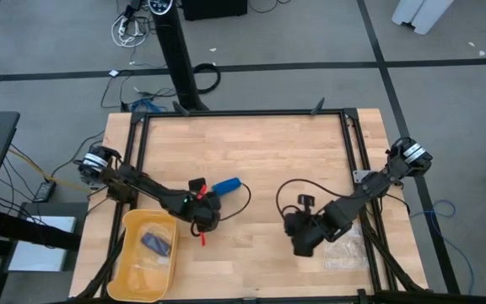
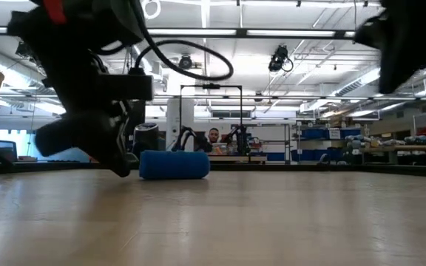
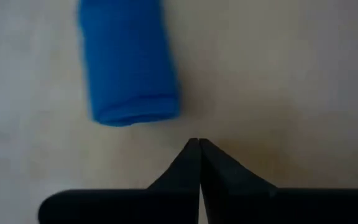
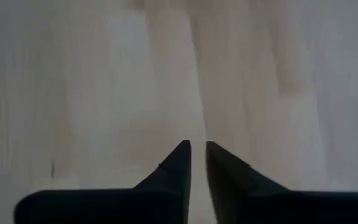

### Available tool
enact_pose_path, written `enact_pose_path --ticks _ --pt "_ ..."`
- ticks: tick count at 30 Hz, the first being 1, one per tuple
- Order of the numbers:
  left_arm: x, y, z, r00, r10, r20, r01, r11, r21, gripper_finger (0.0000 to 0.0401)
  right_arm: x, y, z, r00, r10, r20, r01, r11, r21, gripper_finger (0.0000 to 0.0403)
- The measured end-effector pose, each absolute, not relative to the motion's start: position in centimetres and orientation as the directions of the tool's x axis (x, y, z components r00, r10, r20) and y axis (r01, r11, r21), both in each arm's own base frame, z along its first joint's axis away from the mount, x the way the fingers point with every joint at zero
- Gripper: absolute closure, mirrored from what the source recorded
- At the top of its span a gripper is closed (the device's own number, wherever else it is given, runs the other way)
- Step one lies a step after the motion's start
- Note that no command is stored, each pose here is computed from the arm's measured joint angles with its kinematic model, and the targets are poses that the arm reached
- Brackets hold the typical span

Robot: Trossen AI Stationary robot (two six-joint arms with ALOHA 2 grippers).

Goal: Roll bandage
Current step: Open the transparent zip bag

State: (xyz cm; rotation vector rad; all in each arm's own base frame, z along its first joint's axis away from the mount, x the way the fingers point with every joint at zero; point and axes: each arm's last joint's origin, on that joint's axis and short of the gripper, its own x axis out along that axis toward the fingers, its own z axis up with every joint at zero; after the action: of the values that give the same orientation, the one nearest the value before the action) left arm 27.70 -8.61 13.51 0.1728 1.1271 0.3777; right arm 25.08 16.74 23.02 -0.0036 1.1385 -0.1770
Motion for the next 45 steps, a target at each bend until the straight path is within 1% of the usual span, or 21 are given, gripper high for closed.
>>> enact_pose_path --ticks 3,6,10,13,16,18,23,26,29,31,34,36,37,40,45 --pt "27.9 -10.3 13.7 0.451 0.334 -0.828 -0.201 0.942 0.270 0.0396 23.5 17.6 22.8 0.334 -0.145 -0.931 0.193 0.978 -0.083 0.0377" --pt "28.1 -12.3 14.1 0.553 0.264 -0.790 -0.175 0.964 0.200 0.0397 22.0 18.6 22.5 0.285 -0.129 -0.950 0.257 0.965 -0.054 0.0385" --pt "28.5 -15.0 15.0 0.691 0.155 -0.706 -0.144 0.987 0.076 0.0397 20.5 19.1 21.1 0.218 -0.116 -0.969 0.356 0.934 -0.031 0.0370" --pt "28.7 -16.4 15.8 0.769 0.086 -0.634 -0.112 0.994 -0.002 0.0397 19.1 18.4 19.5 0.122 -0.162 -0.979 0.442 0.892 -0.093 0.0348" --pt "28.8 -17.3 16.3 0.811 0.040 -0.584 -0.077 0.996 -0.039 0.0396 17.9 17.4 17.7 0.039 -0.207 -0.978 0.471 0.867 -0.164 0.0327" --pt "28.9 -17.5 16.5 0.820 0.014 -0.572 -0.051 0.997 -0.050 0.0395 17.3 16.9 16.7 -0.001 -0.221 -0.975 0.467 0.862 -0.196 0.0315" --pt "28.9 -17.5 16.5 0.820 0.012 -0.573 -0.043 0.998 -0.041 0.0395 16.2 15.9 14.4 -0.060 -0.203 -0.977 0.420 0.883 -0.209 0.0293" --pt "28.9 -17.5 16.5 0.819 0.012 -0.573 -0.043 0.998 -0.039 0.0394 15.8 15.5 13.5 -0.054 -0.176 -0.983 0.401 0.897 -0.183 0.0291" --pt "28.9 -17.5 16.5 0.820 0.012 -0.572 -0.042 0.998 -0.040 0.0394 15.7 15.4 13.1 -0.049 -0.164 -0.985 0.379 0.910 -0.171 0.0302" --pt "28.9 -17.5 16.5 0.821 0.013 -0.571 -0.043 0.998 -0.038 0.0394 15.8 15.4 13.2 -0.044 -0.168 -0.985 0.378 0.910 -0.172 0.0319" --pt "28.9 -17.4 16.6 0.829 0.055 -0.556 -0.073 0.997 -0.009 0.0394 16.1 15.7 13.7 -0.026 -0.174 -0.984 0.364 0.916 -0.172 0.0360" --pt "28.9 -17.2 16.5 0.835 0.093 -0.542 -0.107 0.994 0.006 0.0395 16.5 15.9 14.1 0.014 -0.189 -0.982 0.344 0.923 -0.172 0.0389" --pt "28.9 -17.1 16.5 0.838 0.106 -0.536 -0.120 0.993 0.009 0.0396 16.7 16.0 14.4 0.048 -0.196 -0.979 0.336 0.927 -0.169 0.0395" --pt "28.7 -16.8 15.9 0.860 0.102 -0.501 -0.131 0.991 -0.023 0.0398 17.4 16.5 15.2 0.121 -0.207 -0.971 0.319 0.934 -0.160 0.0393" --pt "28.0 -15.9 14.9 0.913 0.038 -0.405 -0.103 0.985 -0.141 0.0399 18.4 17.0 16.4 0.219 -0.241 -0.946 0.309 0.936 -0.167 0.0399"
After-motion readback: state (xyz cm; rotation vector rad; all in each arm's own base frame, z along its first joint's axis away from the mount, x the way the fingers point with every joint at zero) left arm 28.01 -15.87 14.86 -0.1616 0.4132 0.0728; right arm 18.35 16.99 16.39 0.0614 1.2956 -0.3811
